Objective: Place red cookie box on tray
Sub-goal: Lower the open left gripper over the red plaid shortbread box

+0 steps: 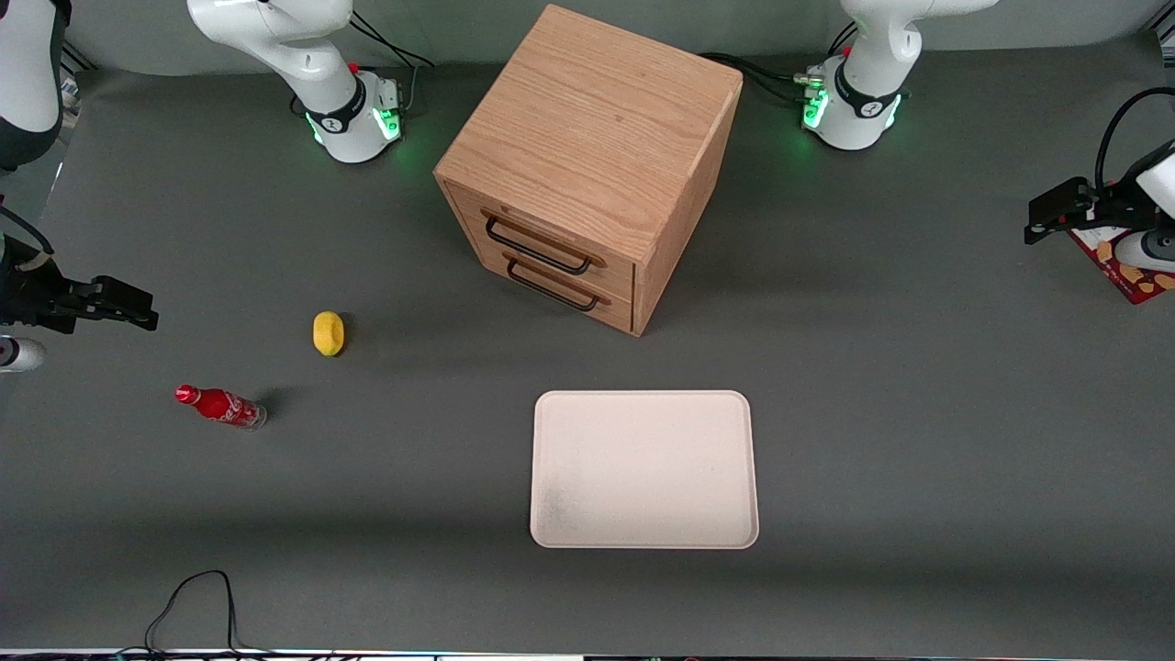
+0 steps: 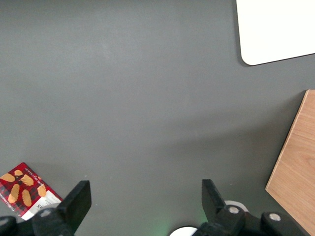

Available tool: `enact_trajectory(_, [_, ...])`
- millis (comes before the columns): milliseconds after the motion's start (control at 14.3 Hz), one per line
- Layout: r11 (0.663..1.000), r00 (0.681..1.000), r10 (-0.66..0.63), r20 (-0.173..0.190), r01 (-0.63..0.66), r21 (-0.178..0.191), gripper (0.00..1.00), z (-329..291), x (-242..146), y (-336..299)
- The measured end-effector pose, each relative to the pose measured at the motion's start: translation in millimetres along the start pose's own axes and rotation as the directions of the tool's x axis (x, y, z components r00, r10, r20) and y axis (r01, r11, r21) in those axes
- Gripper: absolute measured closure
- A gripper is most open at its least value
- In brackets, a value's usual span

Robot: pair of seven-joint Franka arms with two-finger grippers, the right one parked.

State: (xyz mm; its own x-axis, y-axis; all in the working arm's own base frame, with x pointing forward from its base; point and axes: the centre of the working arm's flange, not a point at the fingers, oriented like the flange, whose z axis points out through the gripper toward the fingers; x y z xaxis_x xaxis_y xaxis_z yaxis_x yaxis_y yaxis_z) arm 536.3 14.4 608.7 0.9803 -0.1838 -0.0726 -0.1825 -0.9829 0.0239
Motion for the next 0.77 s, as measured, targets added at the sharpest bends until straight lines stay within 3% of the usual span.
enact_trajectory(280, [1.0,1.0,-0.011,0.003,0.011,-0.002,0.0,1.7,0.2,-5.5])
enact_trajectory(490, [0.995,0.993,-0.1,0.058,0.101,-0.011,0.0,18.3,-7.7,-53.8])
enact_trajectory(630, [0.981,0.976,-0.194,0.102,0.192,0.034,0.0,31.4,-23.0,-107.8])
enact_trajectory(770, [0.959,0.952,-0.279,0.124,0.27,0.084,0.0,43.5,-42.4,-157.5])
